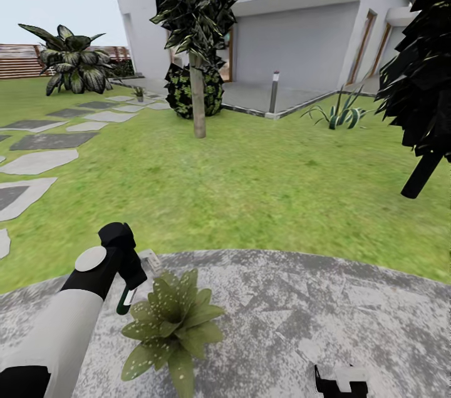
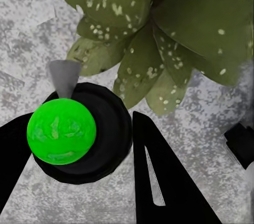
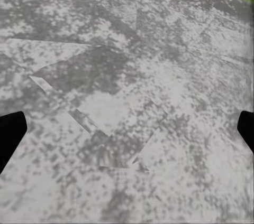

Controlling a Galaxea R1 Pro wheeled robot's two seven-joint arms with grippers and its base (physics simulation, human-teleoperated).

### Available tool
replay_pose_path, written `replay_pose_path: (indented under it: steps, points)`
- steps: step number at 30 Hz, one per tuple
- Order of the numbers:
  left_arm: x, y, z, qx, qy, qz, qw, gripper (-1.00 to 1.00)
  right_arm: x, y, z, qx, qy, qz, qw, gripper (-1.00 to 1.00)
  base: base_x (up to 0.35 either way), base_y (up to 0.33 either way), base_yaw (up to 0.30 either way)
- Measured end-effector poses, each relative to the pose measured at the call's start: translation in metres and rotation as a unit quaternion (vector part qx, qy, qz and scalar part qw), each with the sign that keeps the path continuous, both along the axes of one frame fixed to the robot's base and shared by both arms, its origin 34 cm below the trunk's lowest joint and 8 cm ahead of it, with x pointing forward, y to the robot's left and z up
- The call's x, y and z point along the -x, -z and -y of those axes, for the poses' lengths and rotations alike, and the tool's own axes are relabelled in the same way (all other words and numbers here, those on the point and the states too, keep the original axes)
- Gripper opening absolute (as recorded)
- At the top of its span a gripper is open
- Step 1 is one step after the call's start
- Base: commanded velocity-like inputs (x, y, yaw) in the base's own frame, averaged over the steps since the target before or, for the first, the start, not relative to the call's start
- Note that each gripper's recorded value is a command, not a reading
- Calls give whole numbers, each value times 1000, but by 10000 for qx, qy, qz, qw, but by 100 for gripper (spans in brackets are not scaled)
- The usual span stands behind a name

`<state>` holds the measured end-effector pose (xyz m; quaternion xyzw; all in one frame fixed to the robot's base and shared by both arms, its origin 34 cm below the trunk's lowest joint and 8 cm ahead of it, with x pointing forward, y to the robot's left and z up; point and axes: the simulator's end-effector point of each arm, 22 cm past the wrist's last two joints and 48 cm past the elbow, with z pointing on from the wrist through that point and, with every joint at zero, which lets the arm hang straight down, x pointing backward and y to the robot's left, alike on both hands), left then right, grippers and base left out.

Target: Pick up the pesticide atomizer in the garden and spray insectifuge to fully cover both potted plants in the garden.

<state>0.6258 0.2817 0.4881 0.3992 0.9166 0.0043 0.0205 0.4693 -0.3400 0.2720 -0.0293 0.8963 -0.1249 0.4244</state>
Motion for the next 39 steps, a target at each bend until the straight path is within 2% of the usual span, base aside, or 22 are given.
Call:
replay_pose_path:
  steps: [22,35,39]
  points:
    - [-1,-1,0,-4,1,7,10000,-100,0,0,0,0,0,-1,10000,100,71,-263,0]
    - [-1,-1,0,-5,3,10,10000,-100,0,0,0,-3,-1,-7,10000,100,0,-17,0]
    - [-1,-1,0,-5,3,10,10000,-100,0,0,0,-2,0,-4,10000,100,184,-34,0]
